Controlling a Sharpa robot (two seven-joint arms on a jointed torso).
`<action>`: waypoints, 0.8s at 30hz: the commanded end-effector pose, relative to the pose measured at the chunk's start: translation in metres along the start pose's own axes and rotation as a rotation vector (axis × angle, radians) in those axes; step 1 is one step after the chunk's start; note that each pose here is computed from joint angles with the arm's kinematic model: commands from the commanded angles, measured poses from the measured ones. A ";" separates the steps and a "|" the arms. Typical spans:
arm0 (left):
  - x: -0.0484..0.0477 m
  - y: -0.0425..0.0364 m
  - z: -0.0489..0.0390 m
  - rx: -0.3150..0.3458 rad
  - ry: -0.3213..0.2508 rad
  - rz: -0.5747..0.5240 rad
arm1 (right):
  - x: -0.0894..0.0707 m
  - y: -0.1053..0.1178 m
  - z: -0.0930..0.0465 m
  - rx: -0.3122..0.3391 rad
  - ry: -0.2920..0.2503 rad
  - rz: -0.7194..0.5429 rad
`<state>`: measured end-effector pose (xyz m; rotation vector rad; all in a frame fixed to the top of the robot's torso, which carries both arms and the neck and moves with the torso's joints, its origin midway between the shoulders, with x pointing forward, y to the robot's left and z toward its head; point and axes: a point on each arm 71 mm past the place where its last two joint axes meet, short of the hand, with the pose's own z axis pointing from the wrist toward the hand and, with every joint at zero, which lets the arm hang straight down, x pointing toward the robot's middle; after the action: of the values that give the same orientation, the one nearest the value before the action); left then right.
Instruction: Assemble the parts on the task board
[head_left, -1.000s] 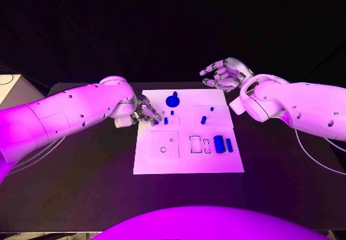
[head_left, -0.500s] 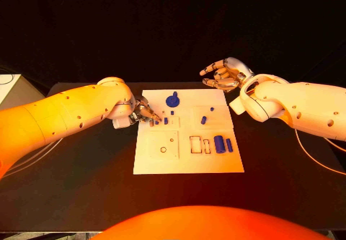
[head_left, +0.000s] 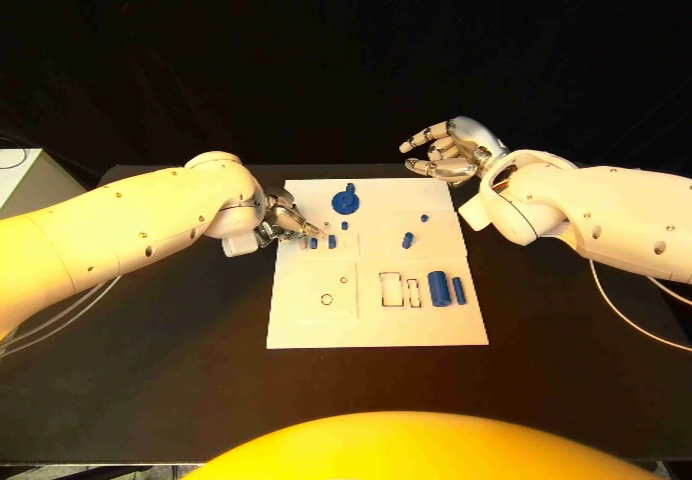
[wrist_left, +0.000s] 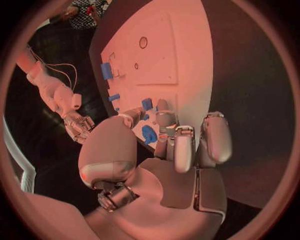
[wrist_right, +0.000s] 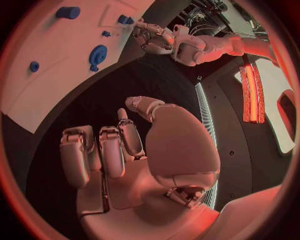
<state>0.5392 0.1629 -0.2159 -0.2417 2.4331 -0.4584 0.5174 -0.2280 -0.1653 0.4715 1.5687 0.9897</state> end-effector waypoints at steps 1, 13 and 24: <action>-0.0033 -0.0045 -0.0047 0.067 -0.027 -0.083 | 0.000 0.000 0.000 -0.009 0.001 -0.001; -0.0140 0.0039 -0.0189 0.160 -0.053 -0.231 | -0.002 -0.004 -0.001 0.003 -0.001 -0.005; -0.0274 0.0231 -0.0470 0.563 -0.159 -0.558 | -0.012 -0.012 -0.003 -0.028 0.016 -0.143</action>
<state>0.5284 0.2109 -0.1894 -0.5913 2.1701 -0.9909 0.5212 -0.2468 -0.1675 0.4349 1.5617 0.9259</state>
